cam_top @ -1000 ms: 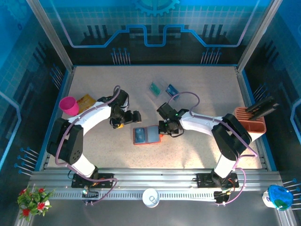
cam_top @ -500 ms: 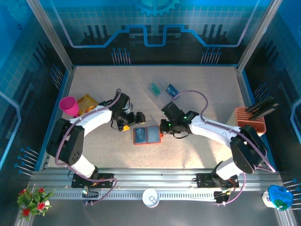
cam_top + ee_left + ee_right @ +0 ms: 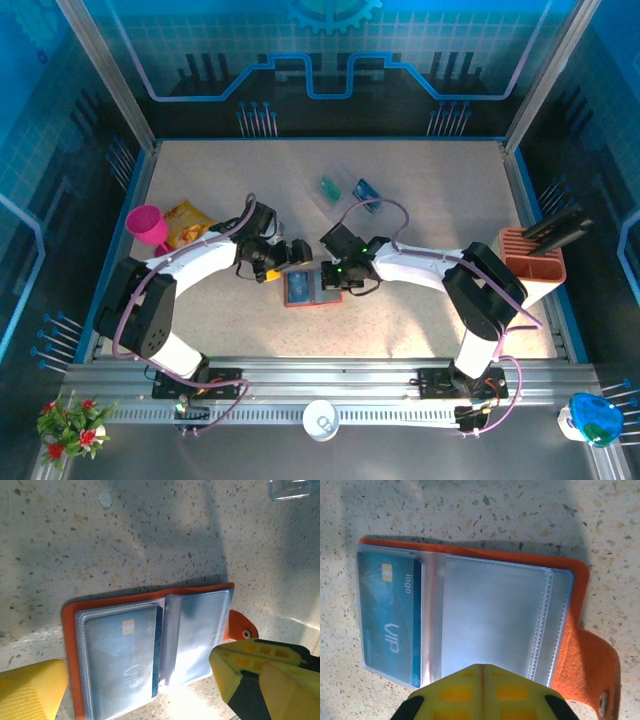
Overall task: Put the credit cards into the card holder
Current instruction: Close the card holder at the center of the table.
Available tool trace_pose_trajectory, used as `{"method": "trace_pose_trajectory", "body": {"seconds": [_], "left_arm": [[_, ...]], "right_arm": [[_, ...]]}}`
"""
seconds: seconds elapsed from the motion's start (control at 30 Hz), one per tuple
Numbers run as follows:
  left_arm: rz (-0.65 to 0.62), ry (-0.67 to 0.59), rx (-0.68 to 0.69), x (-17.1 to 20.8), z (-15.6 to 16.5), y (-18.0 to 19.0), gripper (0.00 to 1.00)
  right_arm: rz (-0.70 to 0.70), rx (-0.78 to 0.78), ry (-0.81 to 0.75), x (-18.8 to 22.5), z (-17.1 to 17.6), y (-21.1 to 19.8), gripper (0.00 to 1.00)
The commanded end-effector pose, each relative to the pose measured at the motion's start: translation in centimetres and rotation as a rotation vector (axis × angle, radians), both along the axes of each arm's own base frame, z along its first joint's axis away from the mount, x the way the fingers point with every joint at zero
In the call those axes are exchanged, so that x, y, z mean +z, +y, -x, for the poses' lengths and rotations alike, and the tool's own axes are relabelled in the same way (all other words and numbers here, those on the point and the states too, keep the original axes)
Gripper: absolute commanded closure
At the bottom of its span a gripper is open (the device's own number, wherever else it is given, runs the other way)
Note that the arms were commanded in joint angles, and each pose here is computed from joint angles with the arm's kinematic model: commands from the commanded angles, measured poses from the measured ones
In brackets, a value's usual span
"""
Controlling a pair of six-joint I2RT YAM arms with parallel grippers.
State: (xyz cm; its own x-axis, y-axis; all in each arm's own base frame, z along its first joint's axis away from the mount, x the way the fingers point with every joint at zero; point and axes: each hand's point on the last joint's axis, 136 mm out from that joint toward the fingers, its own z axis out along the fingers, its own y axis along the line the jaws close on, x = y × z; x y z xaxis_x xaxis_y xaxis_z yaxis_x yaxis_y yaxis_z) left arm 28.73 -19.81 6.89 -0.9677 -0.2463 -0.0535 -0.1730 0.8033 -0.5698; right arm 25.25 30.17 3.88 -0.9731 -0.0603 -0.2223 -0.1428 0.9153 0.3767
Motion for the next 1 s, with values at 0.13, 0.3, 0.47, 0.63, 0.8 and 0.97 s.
{"method": "trace_pose_trajectory", "body": {"seconds": [0.13, 0.3, 0.47, 0.63, 0.8, 0.97], "left_arm": [[-0.018, 0.023, -0.004, -0.9, 1.1, -0.2, 0.01], [-0.05, 0.025, -0.013, -1.5, 1.1, -0.2, 0.01], [-0.08, 0.033, -0.033, -2.4, 1.2, -0.3, 0.01], [-0.109, 0.037, -0.05, -3.1, 1.3, -0.3, 0.01], [-0.117, 0.035, -0.071, -3.5, 1.2, -0.7, 0.01], [-0.107, 0.021, -0.102, -3.2, 0.8, -2.0, 0.01]], "right_arm": [[0.043, -0.002, 0.053, -2.9, 1.2, -1.8, 1.0], [0.058, -0.003, 0.074, -3.7, 1.6, -2.3, 1.0], [0.061, -0.011, 0.083, -4.0, 1.8, -2.5, 1.0], [0.06, -0.015, 0.088, -4.2, 1.9, -2.7, 1.0], [0.058, -0.017, 0.096, -4.6, 2.1, -2.7, 1.0], [0.058, -0.021, 0.106, -4.9, 2.4, -2.8, 1.0]]}}
